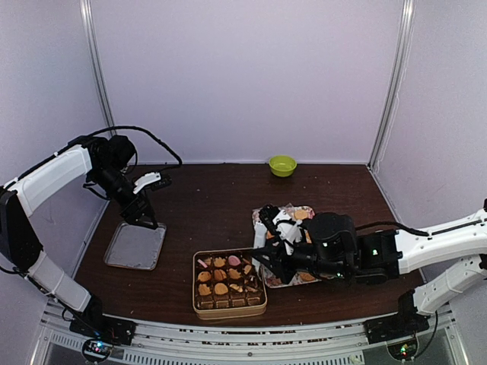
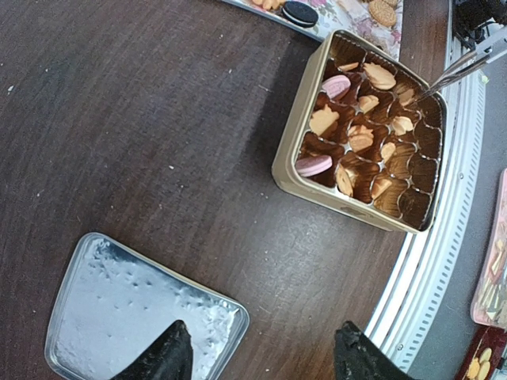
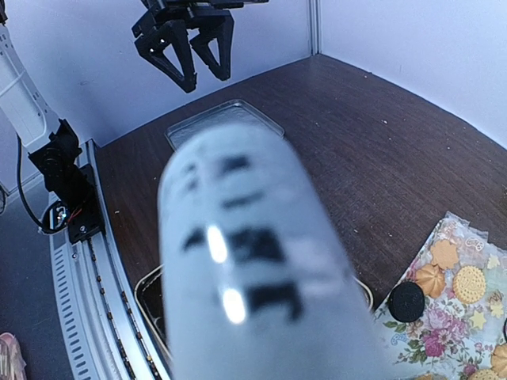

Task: Pack the cookies
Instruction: Adjust the fake cookies in the empty pocket of the box, then pick up the fake cookies from the plate.

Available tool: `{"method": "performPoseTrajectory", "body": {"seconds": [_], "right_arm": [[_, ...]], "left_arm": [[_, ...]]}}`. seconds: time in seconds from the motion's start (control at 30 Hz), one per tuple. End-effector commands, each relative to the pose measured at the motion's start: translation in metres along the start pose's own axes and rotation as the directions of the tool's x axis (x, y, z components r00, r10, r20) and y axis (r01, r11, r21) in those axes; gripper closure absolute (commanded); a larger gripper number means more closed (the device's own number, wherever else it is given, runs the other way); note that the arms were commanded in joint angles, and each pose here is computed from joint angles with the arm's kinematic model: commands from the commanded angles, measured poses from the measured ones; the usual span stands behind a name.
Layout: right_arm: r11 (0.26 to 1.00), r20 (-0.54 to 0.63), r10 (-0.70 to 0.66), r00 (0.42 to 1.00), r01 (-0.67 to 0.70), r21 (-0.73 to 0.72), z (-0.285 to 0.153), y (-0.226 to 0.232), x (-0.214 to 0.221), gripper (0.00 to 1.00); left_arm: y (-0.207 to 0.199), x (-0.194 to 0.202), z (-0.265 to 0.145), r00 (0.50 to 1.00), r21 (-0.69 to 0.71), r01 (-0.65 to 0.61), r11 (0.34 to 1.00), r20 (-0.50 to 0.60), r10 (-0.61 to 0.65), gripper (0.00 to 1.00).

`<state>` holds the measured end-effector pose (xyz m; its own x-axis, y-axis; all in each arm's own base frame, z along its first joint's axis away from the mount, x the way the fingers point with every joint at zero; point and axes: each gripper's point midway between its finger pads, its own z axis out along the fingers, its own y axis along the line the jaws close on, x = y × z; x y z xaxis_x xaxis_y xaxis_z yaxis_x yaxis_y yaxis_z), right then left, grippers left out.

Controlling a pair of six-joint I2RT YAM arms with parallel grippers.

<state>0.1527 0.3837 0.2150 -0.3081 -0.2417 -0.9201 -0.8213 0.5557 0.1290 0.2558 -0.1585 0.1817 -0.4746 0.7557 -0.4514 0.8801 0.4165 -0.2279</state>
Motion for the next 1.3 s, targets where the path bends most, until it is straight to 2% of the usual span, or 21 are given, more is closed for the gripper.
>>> {"method": "performPoseTrajectory", "body": {"seconds": [0.0,0.23,0.33,0.43,0.57,0.77,0.93,1.27], "right_arm": [[0.999,0.038,0.017,0.999,-0.018,0.027,-0.001,-0.011,-0.006,0.77],[1.000,0.037,0.026,0.999,-0.026,-0.003,0.006,-0.005,-0.009,0.78],[0.999,0.077,0.041,0.996,-0.041,-0.003,0.000,-0.007,-0.024,0.77],[0.998,0.150,0.052,0.987,-0.057,0.032,-0.010,-0.026,-0.055,0.71],[0.985,0.232,0.035,0.972,-0.072,0.155,-0.019,-0.067,-0.087,0.70],[0.921,0.282,0.014,0.959,-0.122,0.370,-0.012,-0.134,-0.101,0.66],[0.894,0.330,0.017,0.944,-0.163,0.418,0.006,-0.163,-0.105,0.66],[0.882,0.353,0.020,0.935,-0.183,0.434,0.048,-0.176,-0.099,0.65]], "left_arm": [[-0.002,-0.007,-0.009,0.999,-0.002,-0.022,1.000,0.029,0.022,0.36],[-0.001,-0.010,-0.010,0.999,-0.004,-0.025,1.000,0.034,0.025,0.37],[-0.001,-0.010,-0.010,0.999,-0.005,-0.026,1.000,0.034,0.026,0.37],[-0.001,-0.010,-0.010,0.999,-0.004,-0.024,1.000,0.032,0.024,0.37],[0.001,-0.010,-0.010,1.000,-0.009,-0.011,1.000,0.028,0.011,0.36],[0.013,-0.004,-0.014,0.999,-0.045,0.023,0.999,0.032,-0.022,0.33],[0.017,-0.003,-0.013,0.998,-0.038,0.051,0.998,0.044,-0.050,0.33],[0.016,0.001,-0.011,0.998,-0.038,0.048,0.998,0.038,-0.046,0.33]]}}
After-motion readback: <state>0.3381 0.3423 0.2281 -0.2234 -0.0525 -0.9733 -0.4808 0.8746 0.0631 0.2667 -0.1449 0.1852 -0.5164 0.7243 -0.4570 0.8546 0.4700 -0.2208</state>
